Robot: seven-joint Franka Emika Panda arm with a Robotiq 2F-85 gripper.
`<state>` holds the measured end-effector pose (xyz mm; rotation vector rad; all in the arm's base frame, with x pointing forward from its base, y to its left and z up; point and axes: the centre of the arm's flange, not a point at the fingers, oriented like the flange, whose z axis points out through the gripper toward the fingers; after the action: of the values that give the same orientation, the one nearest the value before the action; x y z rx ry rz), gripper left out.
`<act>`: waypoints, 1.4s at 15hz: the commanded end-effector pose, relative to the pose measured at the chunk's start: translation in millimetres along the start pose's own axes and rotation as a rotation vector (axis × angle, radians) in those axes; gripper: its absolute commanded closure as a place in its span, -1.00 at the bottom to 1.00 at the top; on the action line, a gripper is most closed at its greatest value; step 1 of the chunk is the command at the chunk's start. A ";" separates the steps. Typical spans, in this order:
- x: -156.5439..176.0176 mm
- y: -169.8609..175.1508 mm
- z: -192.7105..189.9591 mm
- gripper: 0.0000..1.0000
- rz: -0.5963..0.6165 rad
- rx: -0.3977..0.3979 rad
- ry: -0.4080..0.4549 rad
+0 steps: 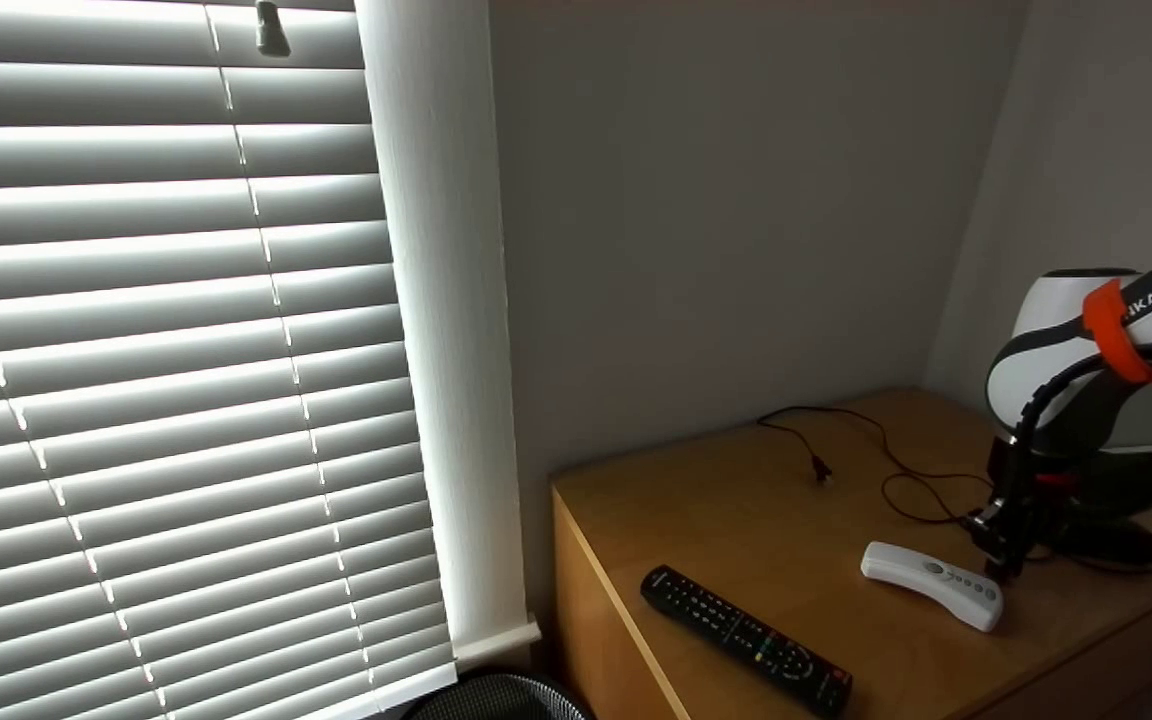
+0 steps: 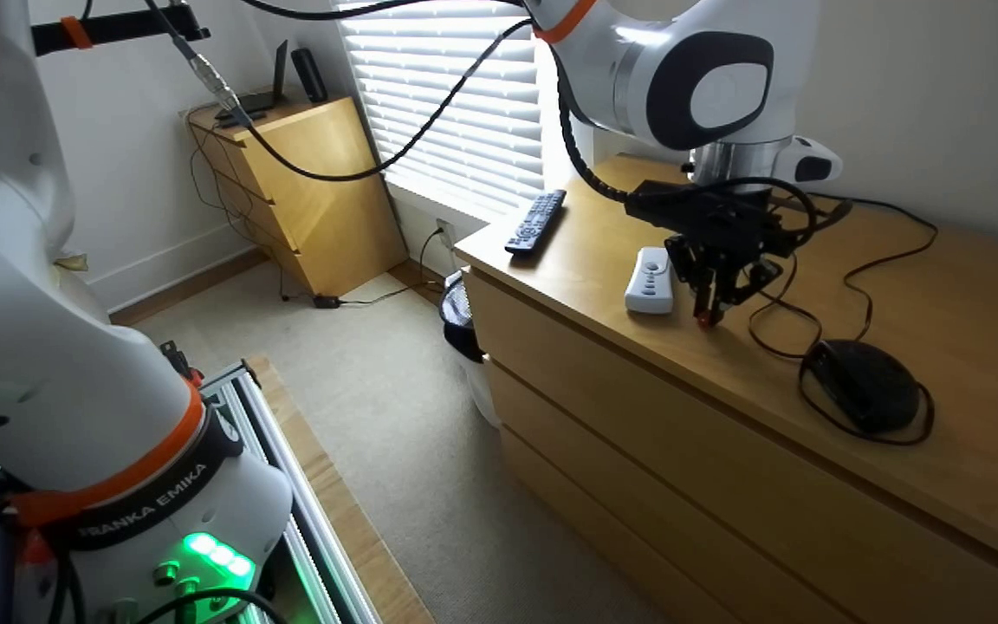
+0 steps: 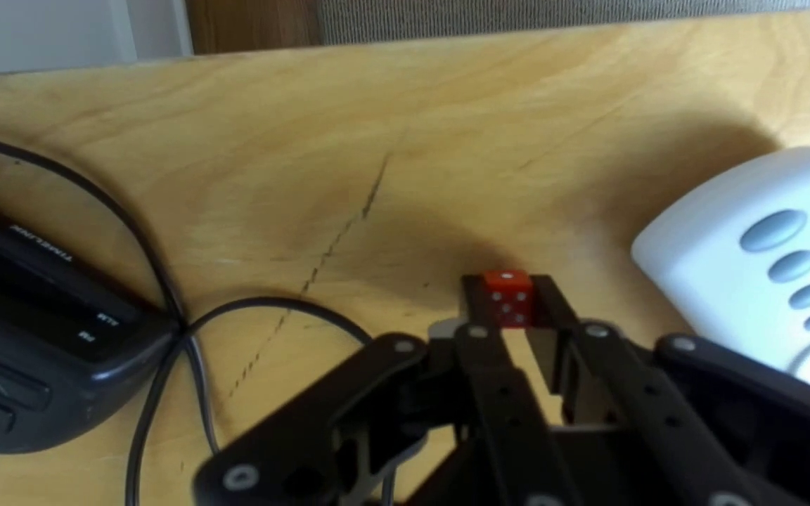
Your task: Lift the orange building block and put it to the right on the table
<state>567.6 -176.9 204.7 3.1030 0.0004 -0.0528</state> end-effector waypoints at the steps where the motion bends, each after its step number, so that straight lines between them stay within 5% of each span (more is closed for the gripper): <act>1: -4.1 -6.9 -29.4 0.91 -0.003 0.034 0.074; 10: -23.5 -62.6 -132.5 0.91 -0.121 0.131 0.390; 21: -103.9 -63.7 -198.2 0.91 -0.067 0.069 0.642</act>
<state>507.5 -103.3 384.2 3.0757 0.1333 0.8373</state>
